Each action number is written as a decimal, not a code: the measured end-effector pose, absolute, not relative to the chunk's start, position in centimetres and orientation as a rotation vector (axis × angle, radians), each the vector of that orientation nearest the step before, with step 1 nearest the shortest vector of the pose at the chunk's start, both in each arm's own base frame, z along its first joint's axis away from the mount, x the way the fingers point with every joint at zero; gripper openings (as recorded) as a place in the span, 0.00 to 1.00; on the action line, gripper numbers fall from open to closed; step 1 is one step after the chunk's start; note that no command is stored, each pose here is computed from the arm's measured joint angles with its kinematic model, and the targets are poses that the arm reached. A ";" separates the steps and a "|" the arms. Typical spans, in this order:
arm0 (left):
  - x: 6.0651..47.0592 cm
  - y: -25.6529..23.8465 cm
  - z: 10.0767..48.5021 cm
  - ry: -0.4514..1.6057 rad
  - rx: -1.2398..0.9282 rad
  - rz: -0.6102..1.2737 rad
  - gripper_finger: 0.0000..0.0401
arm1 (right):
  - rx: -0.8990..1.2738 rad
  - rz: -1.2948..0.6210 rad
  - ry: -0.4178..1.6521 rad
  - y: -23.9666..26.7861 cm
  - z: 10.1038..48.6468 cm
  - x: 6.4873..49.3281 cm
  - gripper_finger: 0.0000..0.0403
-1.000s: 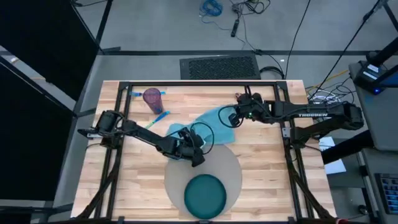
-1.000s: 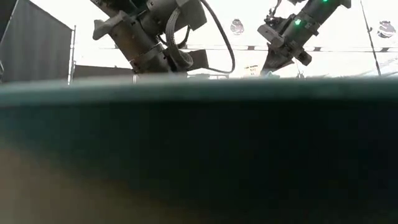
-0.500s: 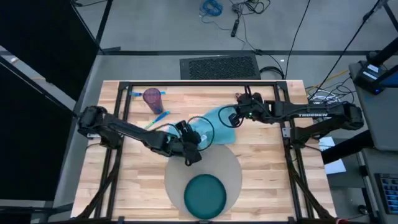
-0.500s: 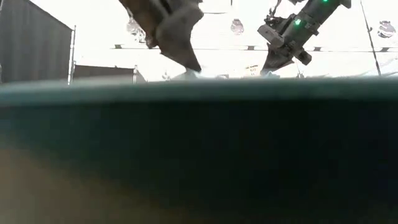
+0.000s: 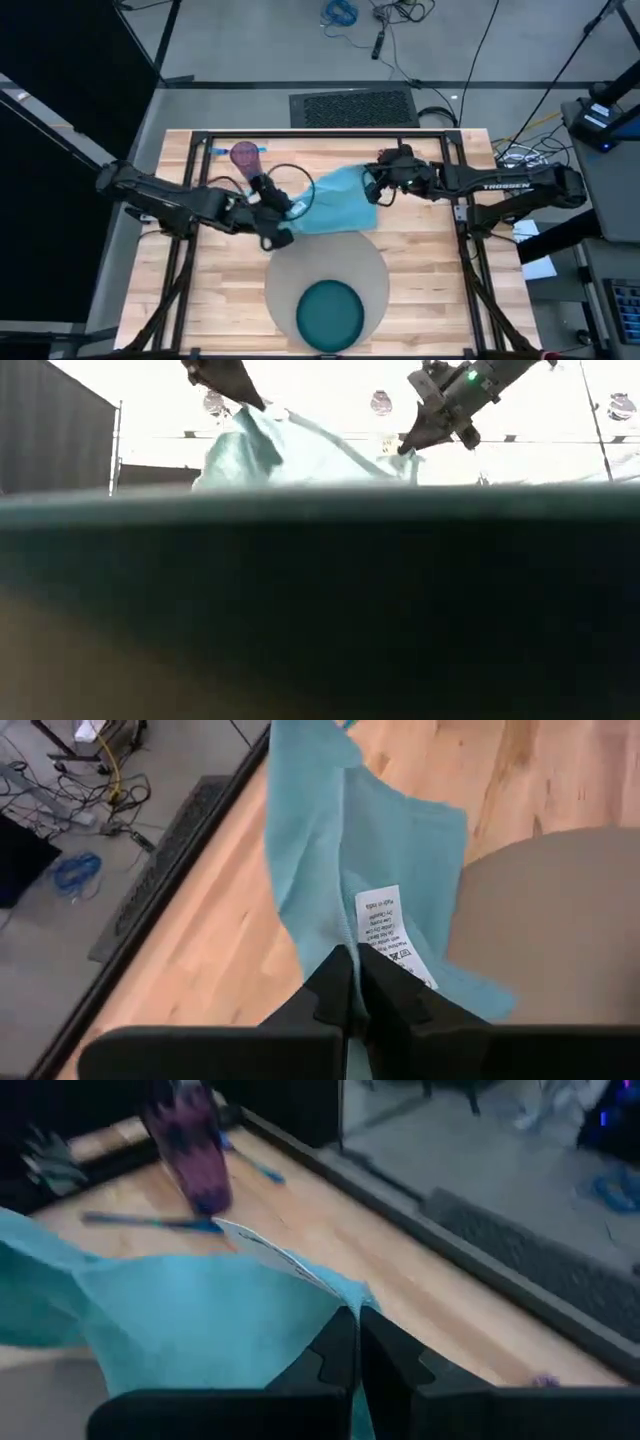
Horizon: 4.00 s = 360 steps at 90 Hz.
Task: Set table place
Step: Fold the blue napkin
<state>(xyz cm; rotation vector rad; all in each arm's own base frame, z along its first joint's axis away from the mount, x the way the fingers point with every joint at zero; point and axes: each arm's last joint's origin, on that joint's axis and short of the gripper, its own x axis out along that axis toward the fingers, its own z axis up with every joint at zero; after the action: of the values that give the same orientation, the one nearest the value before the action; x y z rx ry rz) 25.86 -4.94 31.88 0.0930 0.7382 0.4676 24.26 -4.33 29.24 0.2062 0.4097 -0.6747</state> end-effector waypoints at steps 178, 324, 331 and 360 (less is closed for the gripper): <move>24.4 -6.9 38.2 0.713 0.149 0.300 0.00 | 0.012 -0.785 0.430 4.0 37.9 25.1 0.00; 24.3 -4.8 22.6 1.049 -0.067 0.146 0.00 | 0.417 -0.671 0.688 4.3 25.1 25.0 0.00; 24.3 -4.8 22.6 1.052 -0.070 0.140 0.00 | 0.425 -0.660 0.694 4.3 25.1 25.0 0.00; 24.3 -4.9 22.5 1.062 -0.100 0.123 0.00 | 0.421 -0.600 0.744 4.3 25.0 25.1 0.00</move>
<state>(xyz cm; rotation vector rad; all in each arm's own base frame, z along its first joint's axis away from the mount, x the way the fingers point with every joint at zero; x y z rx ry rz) 24.25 -4.87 22.54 -0.1000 1.0618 0.1233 25.08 4.27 25.04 0.4215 0.7436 -0.5997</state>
